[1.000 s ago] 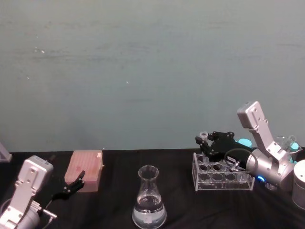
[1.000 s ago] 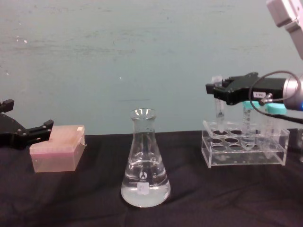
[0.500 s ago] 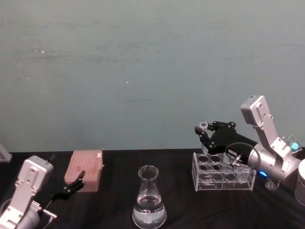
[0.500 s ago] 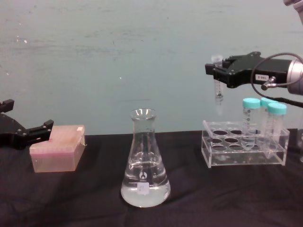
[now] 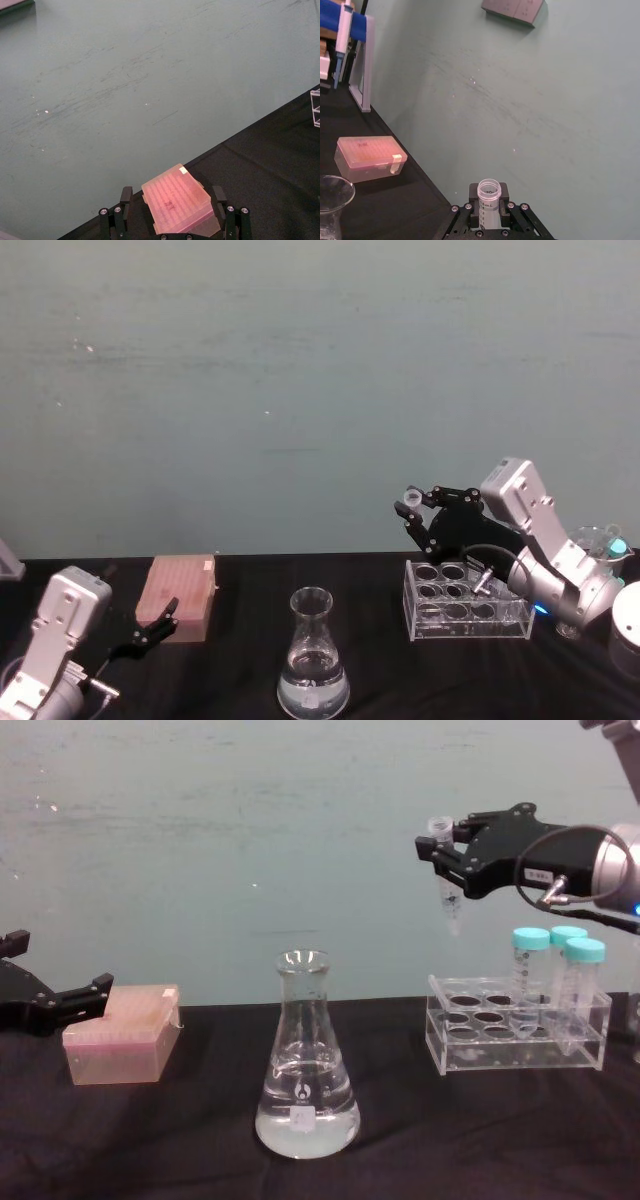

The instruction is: Pour the liquid from the test tube into the beaker using one hand.

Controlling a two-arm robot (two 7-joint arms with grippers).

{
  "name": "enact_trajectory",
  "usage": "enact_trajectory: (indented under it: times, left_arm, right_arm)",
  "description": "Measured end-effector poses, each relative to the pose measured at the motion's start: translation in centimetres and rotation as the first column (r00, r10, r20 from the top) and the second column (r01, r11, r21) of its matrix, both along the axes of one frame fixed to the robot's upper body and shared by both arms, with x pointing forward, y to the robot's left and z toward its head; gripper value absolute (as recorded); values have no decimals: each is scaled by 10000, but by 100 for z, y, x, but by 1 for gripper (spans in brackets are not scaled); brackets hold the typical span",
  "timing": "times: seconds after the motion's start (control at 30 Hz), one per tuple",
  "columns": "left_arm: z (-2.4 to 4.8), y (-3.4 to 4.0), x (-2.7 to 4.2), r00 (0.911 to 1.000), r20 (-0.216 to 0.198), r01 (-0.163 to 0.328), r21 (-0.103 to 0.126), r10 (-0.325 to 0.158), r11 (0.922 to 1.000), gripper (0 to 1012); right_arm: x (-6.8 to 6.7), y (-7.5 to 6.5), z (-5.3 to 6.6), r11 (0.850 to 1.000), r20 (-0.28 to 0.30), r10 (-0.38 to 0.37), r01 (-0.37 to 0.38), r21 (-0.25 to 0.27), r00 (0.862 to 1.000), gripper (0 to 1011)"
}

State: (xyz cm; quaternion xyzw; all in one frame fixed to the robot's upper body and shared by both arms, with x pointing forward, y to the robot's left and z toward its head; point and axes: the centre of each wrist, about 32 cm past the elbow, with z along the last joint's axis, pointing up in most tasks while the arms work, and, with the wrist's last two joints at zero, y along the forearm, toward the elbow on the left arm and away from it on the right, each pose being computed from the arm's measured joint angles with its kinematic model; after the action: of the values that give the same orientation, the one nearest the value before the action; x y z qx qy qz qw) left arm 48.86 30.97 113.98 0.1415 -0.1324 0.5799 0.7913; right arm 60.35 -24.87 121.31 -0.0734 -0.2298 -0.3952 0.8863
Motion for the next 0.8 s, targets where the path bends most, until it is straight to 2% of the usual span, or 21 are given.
enact_trajectory:
  times: [0.33, 0.8]
  left_arm:
    - [0, 0, 0, 10000, 1, -1, 0, 1, 10000, 1000]
    - [0, 0, 0, 10000, 1, -1, 0, 1, 10000, 1000]
  right_arm:
    - [-43, 122, 10, 9980, 864, 201, -148, -612, 9961, 224]
    - [-112, 291, 5, 9904, 1405, 881, -716, -1185, 9862, 224]
